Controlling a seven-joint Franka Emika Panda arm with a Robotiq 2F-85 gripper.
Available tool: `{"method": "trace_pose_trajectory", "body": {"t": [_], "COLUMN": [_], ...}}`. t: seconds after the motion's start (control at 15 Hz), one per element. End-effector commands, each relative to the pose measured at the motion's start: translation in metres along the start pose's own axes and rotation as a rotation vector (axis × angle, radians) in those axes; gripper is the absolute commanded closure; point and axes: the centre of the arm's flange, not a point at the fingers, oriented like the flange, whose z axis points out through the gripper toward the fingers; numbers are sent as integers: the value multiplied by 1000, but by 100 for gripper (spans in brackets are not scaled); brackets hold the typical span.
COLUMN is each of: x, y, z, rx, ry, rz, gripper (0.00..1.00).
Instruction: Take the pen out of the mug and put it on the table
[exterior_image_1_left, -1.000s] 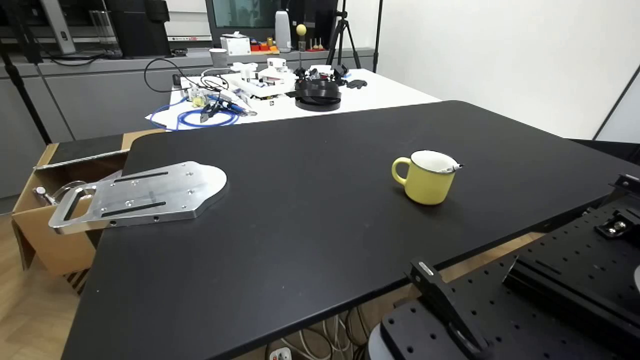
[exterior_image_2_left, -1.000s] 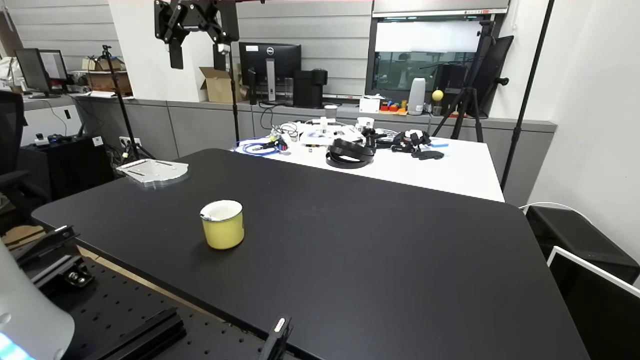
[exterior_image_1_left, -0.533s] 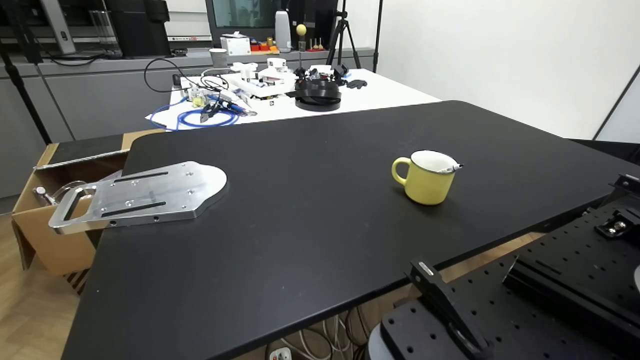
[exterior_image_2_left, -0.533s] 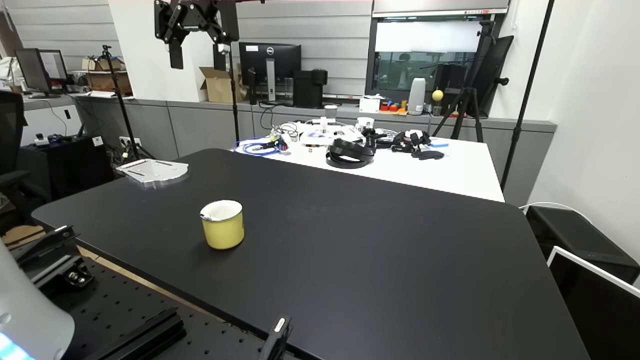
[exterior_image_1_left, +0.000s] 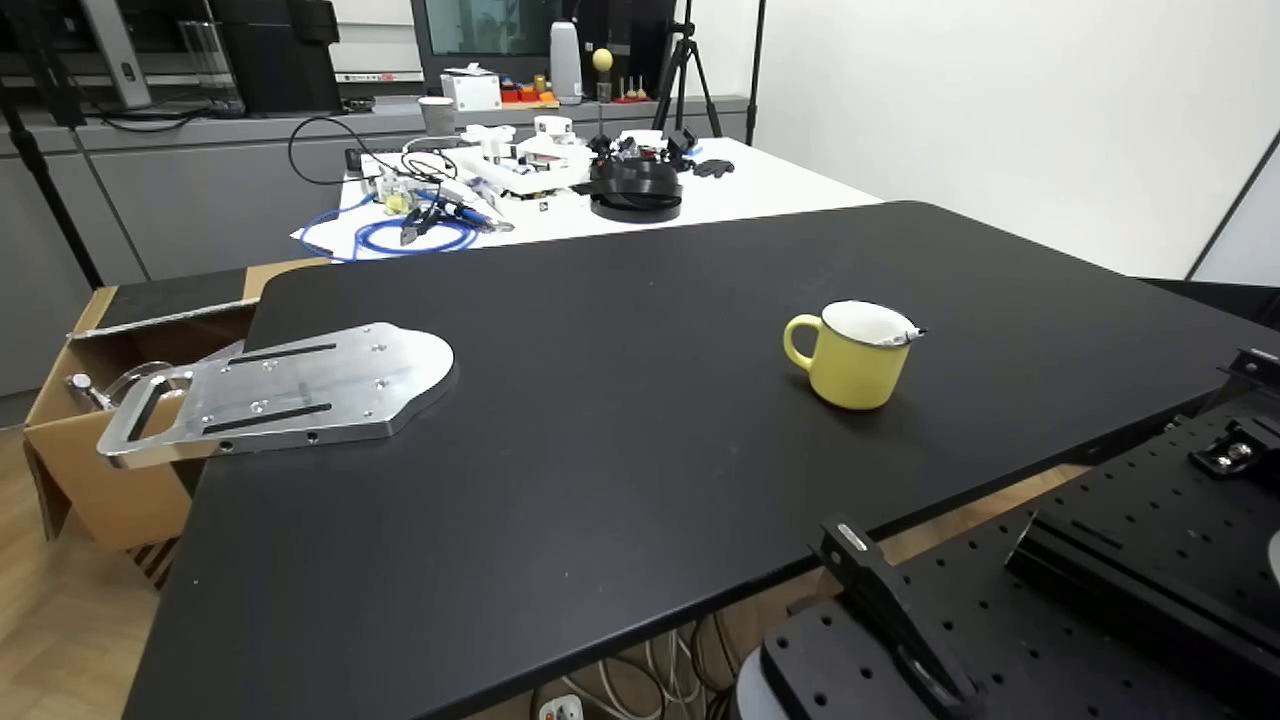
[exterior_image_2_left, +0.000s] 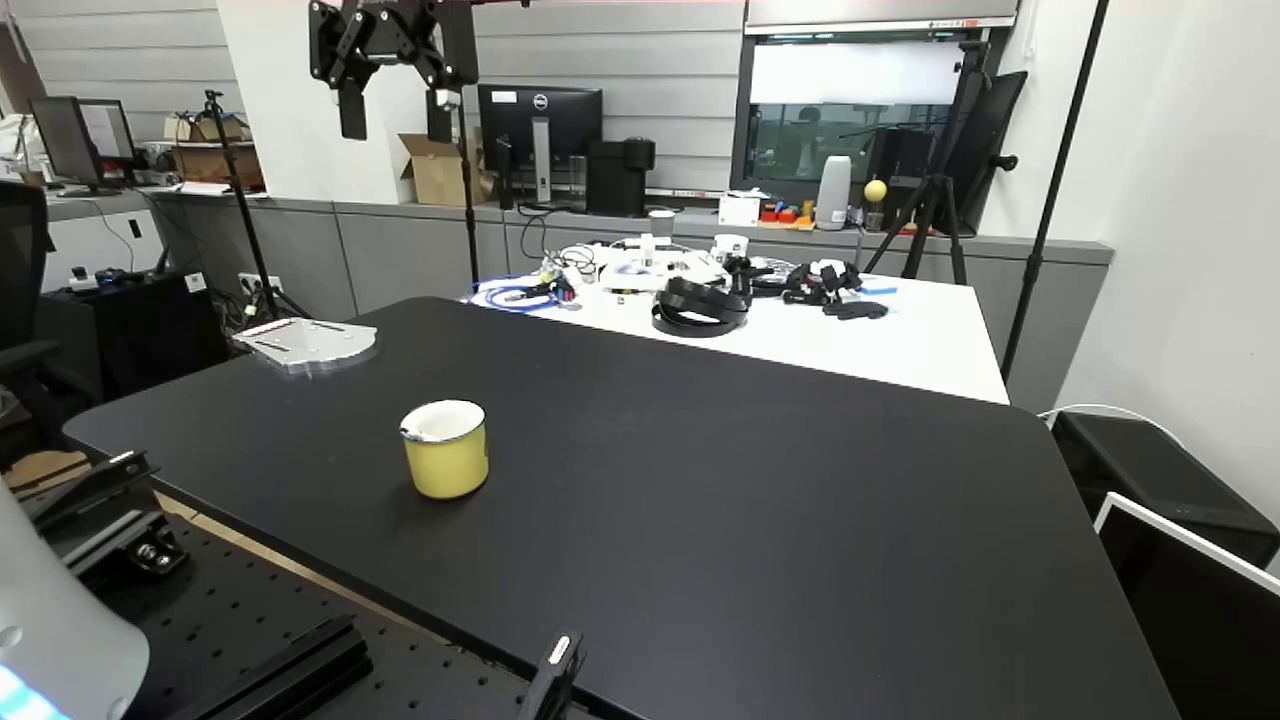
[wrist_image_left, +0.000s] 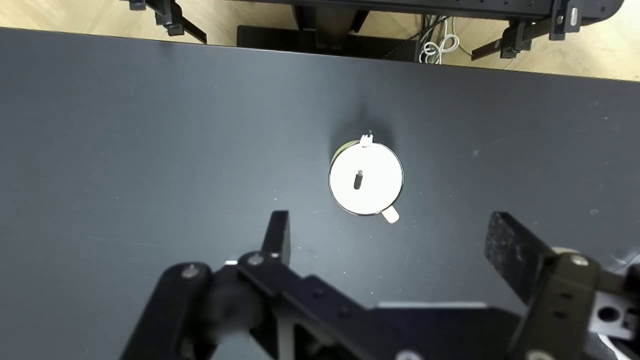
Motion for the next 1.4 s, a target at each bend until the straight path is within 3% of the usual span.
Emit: {"method": "trace_pose_trajectory", "body": {"t": [0.0, 0.53, 1.07, 1.33], "x": [12, 41, 68, 84], "y": [2, 2, 3, 7], "z": [7, 51, 110, 144], "rx": [2, 20, 99, 131], "ry": [-20, -102, -254, -323], "rz": [-2, 17, 170, 126], "gripper": [0, 0, 0, 0]}}
